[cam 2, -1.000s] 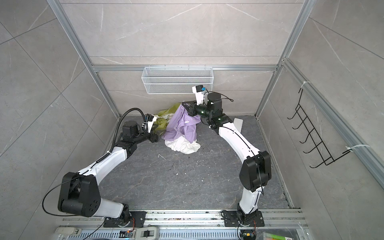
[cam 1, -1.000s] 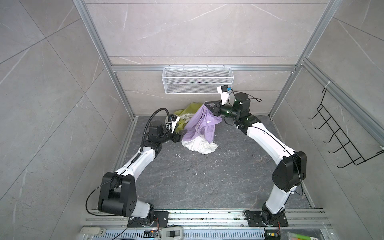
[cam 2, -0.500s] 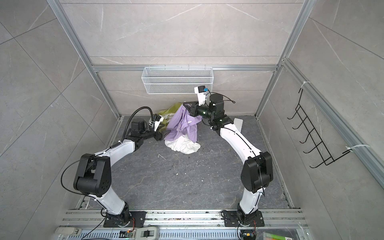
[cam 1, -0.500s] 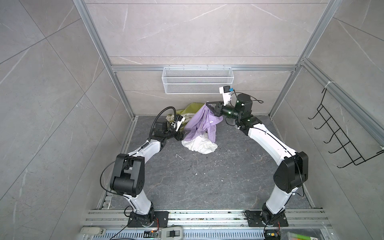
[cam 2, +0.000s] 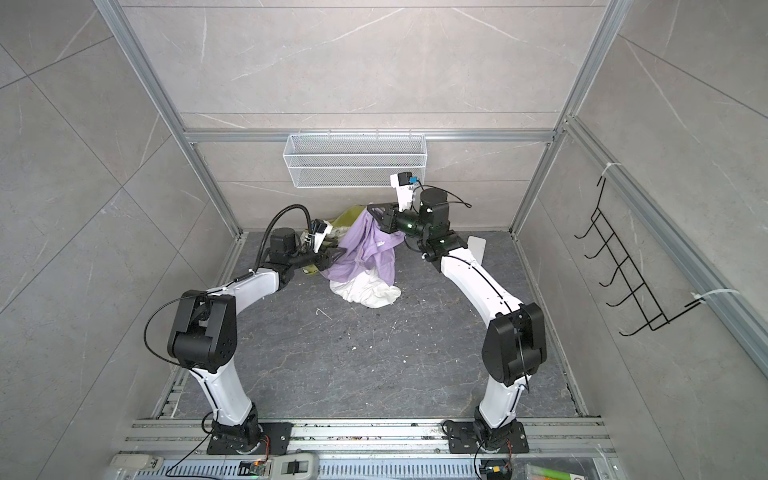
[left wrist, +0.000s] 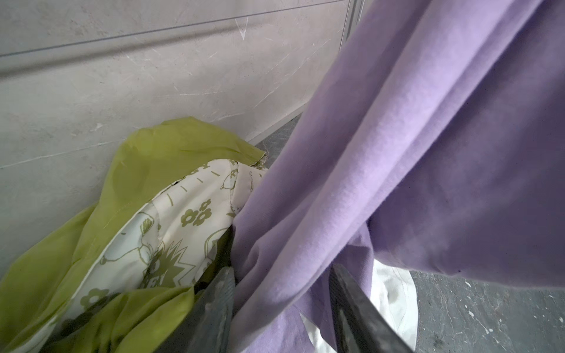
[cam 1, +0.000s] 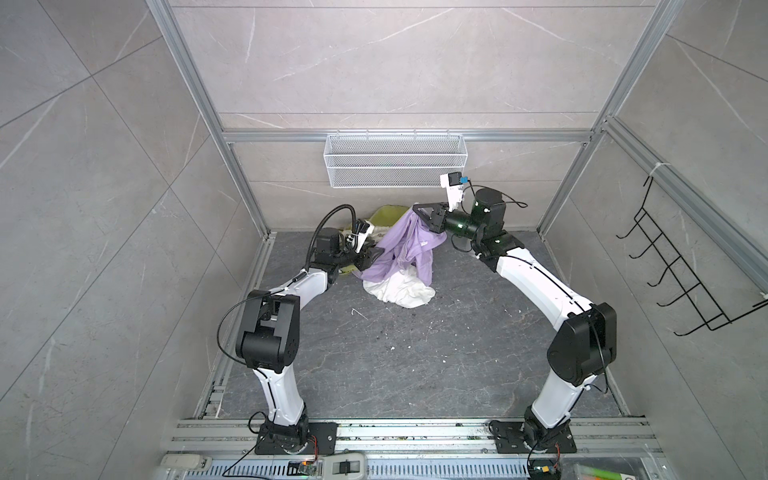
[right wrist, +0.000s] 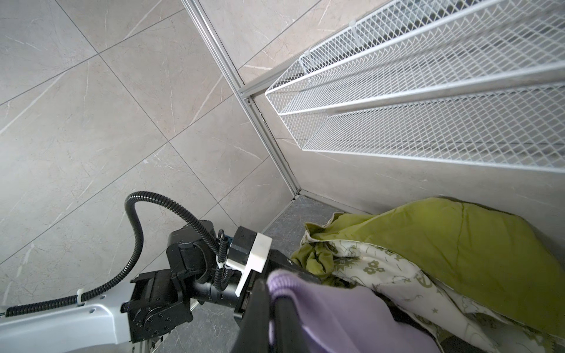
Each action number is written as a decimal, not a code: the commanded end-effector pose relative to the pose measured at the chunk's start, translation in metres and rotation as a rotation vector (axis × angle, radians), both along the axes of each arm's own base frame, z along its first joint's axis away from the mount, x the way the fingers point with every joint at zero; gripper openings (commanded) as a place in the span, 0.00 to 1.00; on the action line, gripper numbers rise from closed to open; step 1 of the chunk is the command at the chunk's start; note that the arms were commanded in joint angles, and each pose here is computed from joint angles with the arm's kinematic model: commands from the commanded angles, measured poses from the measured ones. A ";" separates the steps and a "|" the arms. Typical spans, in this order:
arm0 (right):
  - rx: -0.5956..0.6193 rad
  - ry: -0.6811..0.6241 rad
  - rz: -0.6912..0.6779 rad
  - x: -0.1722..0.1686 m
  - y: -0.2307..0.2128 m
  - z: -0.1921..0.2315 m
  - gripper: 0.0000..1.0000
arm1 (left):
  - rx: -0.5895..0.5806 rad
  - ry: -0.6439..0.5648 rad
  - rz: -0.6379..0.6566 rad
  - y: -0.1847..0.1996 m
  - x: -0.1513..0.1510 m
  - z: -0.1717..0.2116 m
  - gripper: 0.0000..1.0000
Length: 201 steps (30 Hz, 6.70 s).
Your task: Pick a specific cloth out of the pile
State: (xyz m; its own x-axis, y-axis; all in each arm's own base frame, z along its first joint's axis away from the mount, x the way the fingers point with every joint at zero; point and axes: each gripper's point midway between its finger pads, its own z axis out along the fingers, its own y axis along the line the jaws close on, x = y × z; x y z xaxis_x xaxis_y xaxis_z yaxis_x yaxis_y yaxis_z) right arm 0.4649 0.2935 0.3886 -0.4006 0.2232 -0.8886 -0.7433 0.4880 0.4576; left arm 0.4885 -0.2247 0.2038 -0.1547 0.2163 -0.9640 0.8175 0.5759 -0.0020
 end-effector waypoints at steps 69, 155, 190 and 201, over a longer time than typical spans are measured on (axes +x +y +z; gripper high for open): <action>0.049 -0.075 -0.016 -0.018 -0.014 0.036 0.00 | -0.040 -0.198 0.098 0.013 -0.019 0.123 0.00; 0.063 -0.081 0.008 -0.024 -0.004 0.045 0.00 | -0.085 -0.541 0.091 0.019 -0.082 0.268 0.00; 0.074 -0.182 0.019 -0.057 -0.009 0.096 0.00 | -0.113 -0.676 0.042 0.004 -0.106 0.323 0.00; 0.075 -0.217 0.029 -0.072 -0.008 0.113 0.00 | -0.116 -0.710 0.031 -0.001 -0.126 0.333 0.00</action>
State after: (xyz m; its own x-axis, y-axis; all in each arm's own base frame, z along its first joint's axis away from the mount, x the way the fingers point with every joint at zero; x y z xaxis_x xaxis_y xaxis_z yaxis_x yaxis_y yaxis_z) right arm 0.4126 0.2893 0.4669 -0.2891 0.2656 -0.9197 -0.8095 0.4450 0.3829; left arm 0.3912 -0.2339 0.4884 0.3780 0.1396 -0.9152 0.6936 0.6121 0.3799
